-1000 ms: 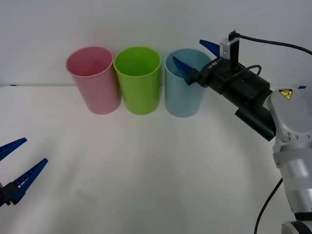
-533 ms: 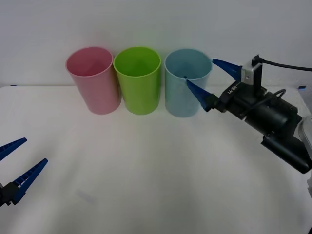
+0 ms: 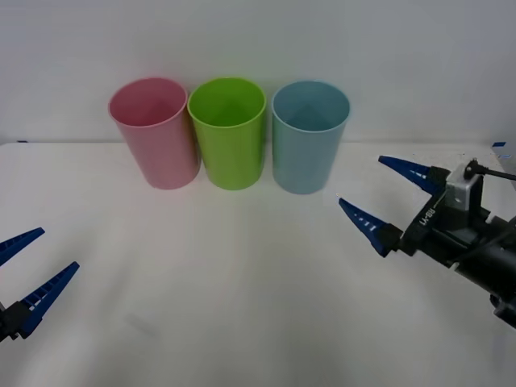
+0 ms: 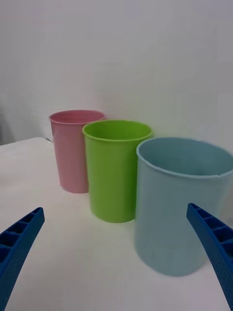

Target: Grasp the object on the table and drop it into the matching bin: aluminum can to the light blue bin, PET bottle to the pink bin.

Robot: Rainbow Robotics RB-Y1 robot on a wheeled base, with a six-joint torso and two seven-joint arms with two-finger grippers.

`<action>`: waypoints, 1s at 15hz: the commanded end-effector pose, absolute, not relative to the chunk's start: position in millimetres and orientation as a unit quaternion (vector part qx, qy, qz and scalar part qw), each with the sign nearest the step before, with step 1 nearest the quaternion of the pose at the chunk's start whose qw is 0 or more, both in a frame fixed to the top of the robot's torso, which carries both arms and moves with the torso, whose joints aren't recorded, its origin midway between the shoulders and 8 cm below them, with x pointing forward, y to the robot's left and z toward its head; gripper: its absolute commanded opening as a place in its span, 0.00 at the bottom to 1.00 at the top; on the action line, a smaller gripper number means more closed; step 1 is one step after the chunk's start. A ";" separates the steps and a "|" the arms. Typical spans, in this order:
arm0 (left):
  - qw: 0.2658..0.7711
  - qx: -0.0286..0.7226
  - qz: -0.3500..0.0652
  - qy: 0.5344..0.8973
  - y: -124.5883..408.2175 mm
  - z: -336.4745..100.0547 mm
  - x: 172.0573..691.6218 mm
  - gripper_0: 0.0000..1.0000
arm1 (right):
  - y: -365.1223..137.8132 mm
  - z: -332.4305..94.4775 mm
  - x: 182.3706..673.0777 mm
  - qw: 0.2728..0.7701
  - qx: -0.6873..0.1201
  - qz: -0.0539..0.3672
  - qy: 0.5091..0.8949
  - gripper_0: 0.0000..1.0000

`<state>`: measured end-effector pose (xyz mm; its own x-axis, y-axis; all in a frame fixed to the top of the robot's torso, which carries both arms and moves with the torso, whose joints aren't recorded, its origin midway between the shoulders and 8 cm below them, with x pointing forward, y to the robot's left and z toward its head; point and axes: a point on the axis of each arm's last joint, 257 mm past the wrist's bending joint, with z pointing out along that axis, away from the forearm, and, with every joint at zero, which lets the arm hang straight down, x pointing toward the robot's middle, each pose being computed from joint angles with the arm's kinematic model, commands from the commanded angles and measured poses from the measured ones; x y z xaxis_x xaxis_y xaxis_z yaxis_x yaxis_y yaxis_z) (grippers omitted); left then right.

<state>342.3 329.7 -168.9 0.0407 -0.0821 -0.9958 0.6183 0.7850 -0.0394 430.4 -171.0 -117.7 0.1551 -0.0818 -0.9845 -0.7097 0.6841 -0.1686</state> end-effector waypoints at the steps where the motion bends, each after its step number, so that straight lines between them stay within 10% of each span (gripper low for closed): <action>1: 0.691 0.208 -0.253 0.645 329.7 -168.9 342.3 1.00 | -182.2 -139.6 401.8 0.664 -0.347 0.235 0.619 1.00; 15: 0.691 0.208 -0.253 0.645 329.7 -168.9 342.3 1.00 | -262.9 -208.9 317.3 0.607 -0.389 0.167 0.672 1.00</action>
